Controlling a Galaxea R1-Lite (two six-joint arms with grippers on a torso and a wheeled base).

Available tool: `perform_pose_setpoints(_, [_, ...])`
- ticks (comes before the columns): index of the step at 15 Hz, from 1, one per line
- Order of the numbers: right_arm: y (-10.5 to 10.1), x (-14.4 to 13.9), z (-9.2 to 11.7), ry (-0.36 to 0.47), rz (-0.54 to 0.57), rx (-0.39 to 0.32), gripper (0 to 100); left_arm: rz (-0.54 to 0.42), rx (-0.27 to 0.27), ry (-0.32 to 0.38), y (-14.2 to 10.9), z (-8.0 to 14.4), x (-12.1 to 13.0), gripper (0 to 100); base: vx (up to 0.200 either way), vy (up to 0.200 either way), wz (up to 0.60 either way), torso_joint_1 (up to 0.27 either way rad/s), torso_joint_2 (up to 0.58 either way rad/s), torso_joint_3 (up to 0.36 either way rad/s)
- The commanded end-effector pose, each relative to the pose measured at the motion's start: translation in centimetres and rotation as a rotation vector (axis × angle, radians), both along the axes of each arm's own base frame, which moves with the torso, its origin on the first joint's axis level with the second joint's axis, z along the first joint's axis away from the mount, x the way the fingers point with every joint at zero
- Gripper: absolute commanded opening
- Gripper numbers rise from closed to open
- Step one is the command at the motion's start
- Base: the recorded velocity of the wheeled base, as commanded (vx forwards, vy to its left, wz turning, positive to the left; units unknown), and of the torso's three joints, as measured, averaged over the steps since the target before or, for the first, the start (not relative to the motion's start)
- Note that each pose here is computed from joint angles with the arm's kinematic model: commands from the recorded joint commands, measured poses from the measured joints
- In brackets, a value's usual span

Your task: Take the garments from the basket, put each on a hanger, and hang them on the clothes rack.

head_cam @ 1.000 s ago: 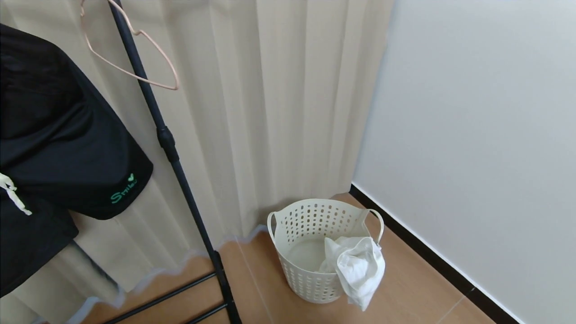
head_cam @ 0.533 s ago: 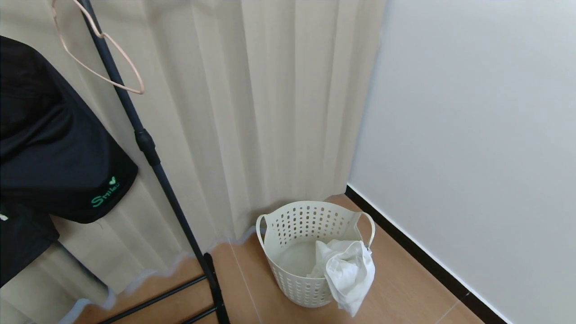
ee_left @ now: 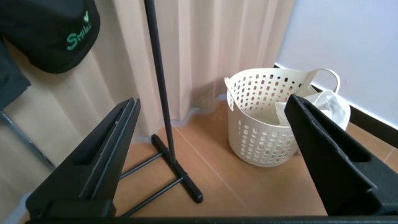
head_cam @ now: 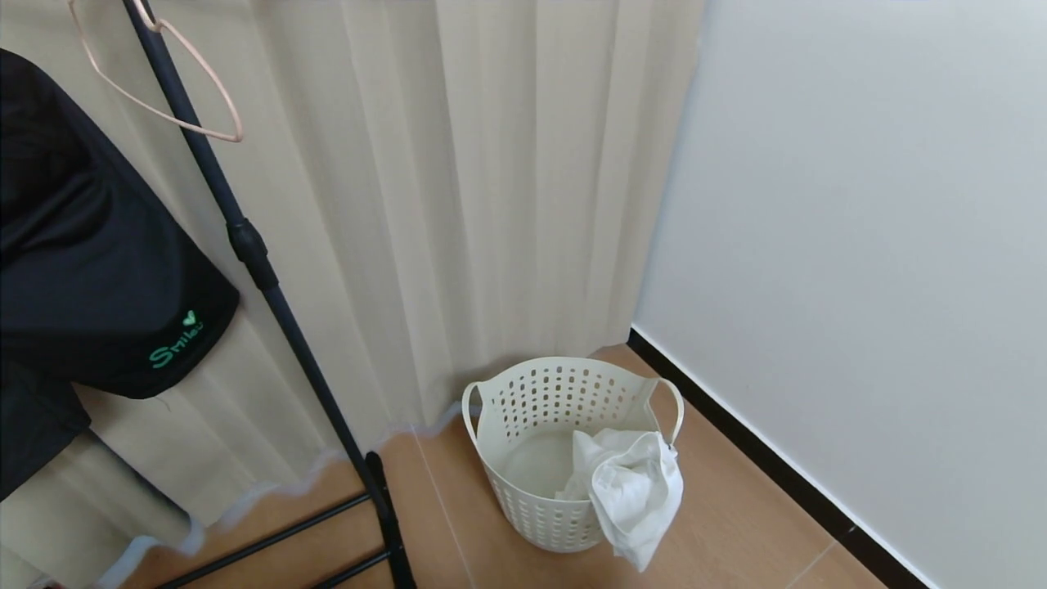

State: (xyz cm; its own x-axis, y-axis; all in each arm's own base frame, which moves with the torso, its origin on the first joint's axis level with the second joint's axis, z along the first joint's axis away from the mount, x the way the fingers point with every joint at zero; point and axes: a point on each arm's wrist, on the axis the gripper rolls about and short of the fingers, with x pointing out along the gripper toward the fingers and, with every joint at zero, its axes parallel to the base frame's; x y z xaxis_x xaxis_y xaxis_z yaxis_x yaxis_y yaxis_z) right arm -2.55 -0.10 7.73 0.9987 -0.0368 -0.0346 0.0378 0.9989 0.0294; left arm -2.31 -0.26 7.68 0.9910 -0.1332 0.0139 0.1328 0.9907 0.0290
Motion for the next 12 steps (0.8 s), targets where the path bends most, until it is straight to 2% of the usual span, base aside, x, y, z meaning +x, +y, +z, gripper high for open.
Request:
perform_pose_setpoints(1, [0.0,0.01,0.02,0.001,0.0,0.0,100,0.0,0.0,0.0,0.0,0.01,0.01,100,0.0,0.0,0.0,0.002,0.06,-0.119])
perform_pose_setpoints(12, [0.0,0.01,0.02,0.001,0.0,-0.002,100,0.002,0.0,0.0,0.0,0.01,0.01,100,0.0,0.0,0.0,0.001,0.01,-0.19])
